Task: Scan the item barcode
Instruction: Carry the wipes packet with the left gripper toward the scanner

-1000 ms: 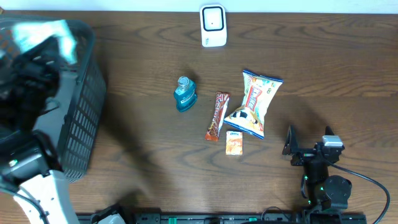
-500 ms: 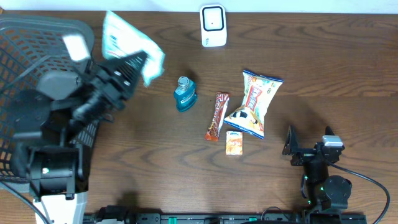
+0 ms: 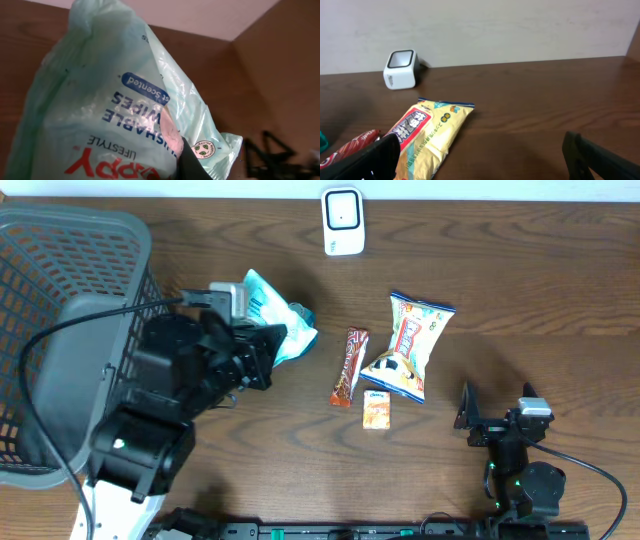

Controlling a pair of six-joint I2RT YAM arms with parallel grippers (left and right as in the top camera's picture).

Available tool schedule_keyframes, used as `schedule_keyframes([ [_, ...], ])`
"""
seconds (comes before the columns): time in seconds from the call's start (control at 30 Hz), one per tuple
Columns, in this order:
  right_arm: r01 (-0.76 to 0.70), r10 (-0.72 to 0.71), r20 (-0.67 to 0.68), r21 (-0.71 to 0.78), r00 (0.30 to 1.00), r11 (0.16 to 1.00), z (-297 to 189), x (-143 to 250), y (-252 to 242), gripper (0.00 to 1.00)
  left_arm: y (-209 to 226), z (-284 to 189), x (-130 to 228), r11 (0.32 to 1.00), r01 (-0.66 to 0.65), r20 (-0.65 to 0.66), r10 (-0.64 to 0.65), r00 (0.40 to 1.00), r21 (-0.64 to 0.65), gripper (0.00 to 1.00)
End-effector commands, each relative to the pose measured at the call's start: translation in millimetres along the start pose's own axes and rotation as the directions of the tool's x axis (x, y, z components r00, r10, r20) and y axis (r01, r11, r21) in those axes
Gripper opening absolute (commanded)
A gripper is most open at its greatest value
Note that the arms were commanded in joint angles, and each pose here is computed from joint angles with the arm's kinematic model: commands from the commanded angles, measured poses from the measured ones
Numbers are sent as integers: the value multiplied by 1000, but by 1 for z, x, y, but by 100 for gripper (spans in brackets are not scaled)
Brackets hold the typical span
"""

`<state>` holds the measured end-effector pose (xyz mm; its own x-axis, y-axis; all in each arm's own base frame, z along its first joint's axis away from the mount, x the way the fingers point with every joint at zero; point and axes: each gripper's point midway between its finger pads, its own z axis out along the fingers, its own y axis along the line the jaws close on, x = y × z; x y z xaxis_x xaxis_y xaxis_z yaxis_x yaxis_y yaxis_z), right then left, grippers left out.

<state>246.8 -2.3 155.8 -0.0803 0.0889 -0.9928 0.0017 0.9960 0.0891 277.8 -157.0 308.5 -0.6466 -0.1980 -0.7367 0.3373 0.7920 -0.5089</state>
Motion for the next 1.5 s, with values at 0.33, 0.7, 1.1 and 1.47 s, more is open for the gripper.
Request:
schedule_keyframes([
  [0.33, 12, -12, -4, 0, 1000, 1000, 0, 1, 0, 99, 15, 61, 44, 959, -184, -164, 151, 975, -214, 8],
  [0.7, 12, -12, -4, 0, 1000, 1000, 0, 1, 0, 99, 5, 95, 88, 949, -256, -308, 191, 932, -185, 8],
  [1.1, 12, -12, -4, 0, 1000, 1000, 0, 1, 0, 99, 38, 130, 122, 924, -228, -403, 91, 911, -307, 7],
  [1.47, 12, -12, -4, 0, 1000, 1000, 0, 1, 0, 99, 110, 108, 177, 483, 378, 24, -591, 806, -790, 7],
])
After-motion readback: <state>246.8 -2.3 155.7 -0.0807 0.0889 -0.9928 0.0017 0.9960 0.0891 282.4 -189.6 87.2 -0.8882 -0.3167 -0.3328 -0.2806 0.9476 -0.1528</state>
